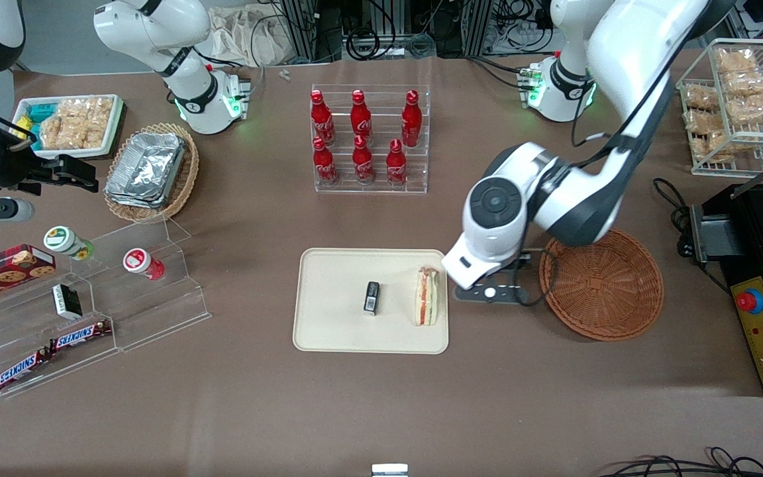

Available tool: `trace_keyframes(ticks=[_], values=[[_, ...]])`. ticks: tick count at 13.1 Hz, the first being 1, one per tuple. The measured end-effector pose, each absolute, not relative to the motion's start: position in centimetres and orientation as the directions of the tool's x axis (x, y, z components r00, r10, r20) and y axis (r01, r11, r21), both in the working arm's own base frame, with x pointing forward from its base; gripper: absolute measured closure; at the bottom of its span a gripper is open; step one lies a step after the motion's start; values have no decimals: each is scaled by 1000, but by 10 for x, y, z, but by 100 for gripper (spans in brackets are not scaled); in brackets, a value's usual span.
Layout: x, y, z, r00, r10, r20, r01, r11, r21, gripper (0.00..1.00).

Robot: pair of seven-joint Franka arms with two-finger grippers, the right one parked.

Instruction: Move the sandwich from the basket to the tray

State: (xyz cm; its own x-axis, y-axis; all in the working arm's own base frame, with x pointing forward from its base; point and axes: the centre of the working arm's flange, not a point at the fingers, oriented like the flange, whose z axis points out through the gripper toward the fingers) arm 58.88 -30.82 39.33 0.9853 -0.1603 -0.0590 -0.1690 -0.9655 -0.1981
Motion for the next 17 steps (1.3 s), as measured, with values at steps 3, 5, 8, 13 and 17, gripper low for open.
trace_keyframes(ticks=[3,5,8,13,17], values=[[586,-242,446,972,-200,-120,-224,-944,-242,0],[584,-198,471,967,-190,-167,-230,-936,-266,0],[586,-136,488,971,-98,-219,-151,-959,-241,0],[593,-66,507,954,-181,-239,-222,-962,-157,0],[593,-44,534,966,-170,-193,-195,-974,-116,0]])
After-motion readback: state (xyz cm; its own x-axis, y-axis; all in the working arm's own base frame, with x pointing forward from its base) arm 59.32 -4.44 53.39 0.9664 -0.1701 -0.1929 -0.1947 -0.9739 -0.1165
